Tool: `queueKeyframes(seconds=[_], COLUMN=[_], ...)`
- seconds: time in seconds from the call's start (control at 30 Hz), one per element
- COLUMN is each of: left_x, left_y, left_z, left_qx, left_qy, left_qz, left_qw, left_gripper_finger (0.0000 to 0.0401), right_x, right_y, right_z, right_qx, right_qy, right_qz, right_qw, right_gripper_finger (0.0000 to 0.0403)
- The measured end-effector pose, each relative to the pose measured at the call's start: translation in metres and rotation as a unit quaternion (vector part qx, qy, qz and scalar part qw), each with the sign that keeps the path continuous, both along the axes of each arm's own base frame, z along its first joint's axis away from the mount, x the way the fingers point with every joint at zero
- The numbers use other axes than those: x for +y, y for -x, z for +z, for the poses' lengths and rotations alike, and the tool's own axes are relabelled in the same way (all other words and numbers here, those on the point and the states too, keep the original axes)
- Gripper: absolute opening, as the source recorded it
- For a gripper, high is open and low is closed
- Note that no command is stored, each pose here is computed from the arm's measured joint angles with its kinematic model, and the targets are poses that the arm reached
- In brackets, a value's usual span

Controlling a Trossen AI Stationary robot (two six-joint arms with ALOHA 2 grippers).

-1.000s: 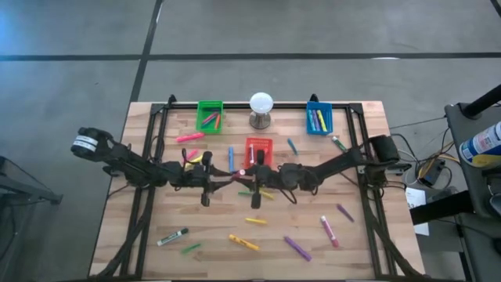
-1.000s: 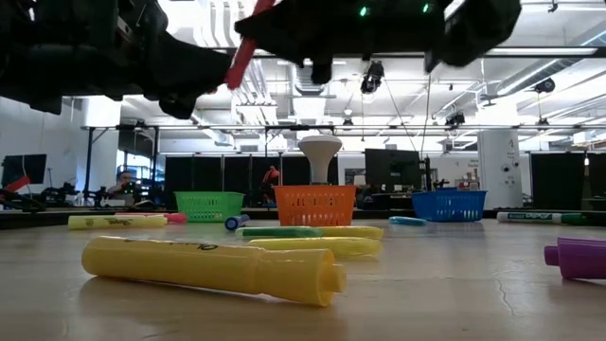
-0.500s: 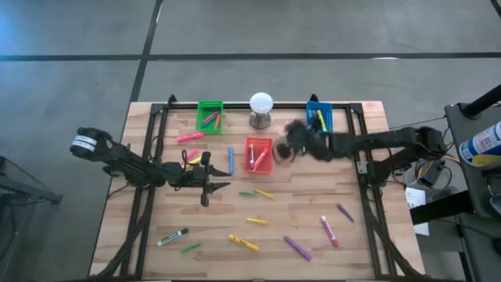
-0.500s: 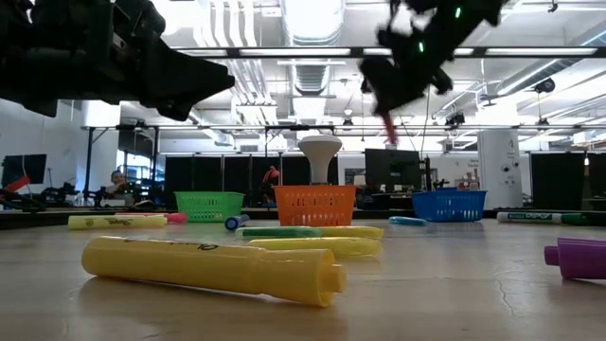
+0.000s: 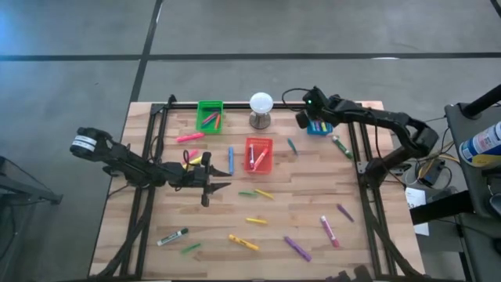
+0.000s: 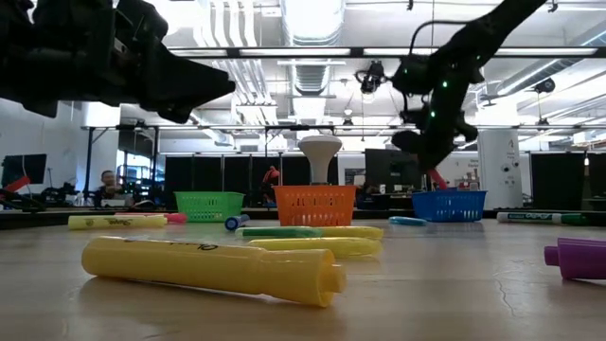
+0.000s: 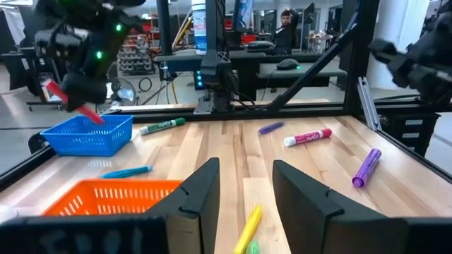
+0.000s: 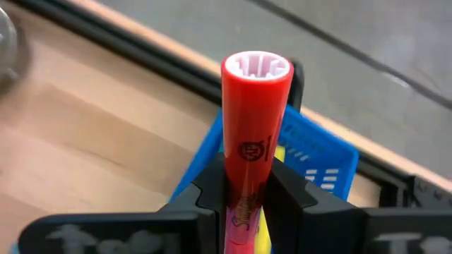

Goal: Pick & Place Markers
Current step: Put the orange highlighter into the blue bin

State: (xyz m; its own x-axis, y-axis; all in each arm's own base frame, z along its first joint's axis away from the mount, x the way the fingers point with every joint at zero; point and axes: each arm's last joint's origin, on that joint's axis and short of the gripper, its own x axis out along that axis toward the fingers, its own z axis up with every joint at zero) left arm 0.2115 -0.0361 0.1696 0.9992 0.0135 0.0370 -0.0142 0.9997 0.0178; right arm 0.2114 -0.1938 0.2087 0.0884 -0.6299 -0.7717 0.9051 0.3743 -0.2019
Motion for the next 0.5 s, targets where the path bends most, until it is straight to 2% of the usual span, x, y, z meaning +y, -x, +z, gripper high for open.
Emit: queueKeyframes(seconds=[0.27,0.37,0.43,0.5], left_x=[0.000,0.000,0.001,0.003], left_y=[-0.002,-0.002,-0.002,-0.003], left_z=[0.002,0.002,0.002,0.003], left_qx=[0.001,0.001,0.001,-0.003], left_qy=[0.005,0.005,0.010,0.028], left_qz=[0.000,0.000,0.017,0.060], left_qw=[1.000,1.000,1.000,0.998], left_gripper_finger=[0.0126,0.0126,0.0126,0.0126], right_x=[-0.006,-0.008,-0.008,-0.008], right_y=[-0.003,-0.002,-0.001,-0.001], right_z=[-0.025,-0.030,-0.032,-0.031], right_qx=[0.031,0.046,0.057,0.061], right_qy=[-0.045,-0.046,-0.049,-0.044], right_qz=[0.009,0.001,-0.002,-0.005], right_qw=[0.998,0.998,0.997,0.997], right_gripper_finger=[0.0073,0.0087,0.0100,0.0115])
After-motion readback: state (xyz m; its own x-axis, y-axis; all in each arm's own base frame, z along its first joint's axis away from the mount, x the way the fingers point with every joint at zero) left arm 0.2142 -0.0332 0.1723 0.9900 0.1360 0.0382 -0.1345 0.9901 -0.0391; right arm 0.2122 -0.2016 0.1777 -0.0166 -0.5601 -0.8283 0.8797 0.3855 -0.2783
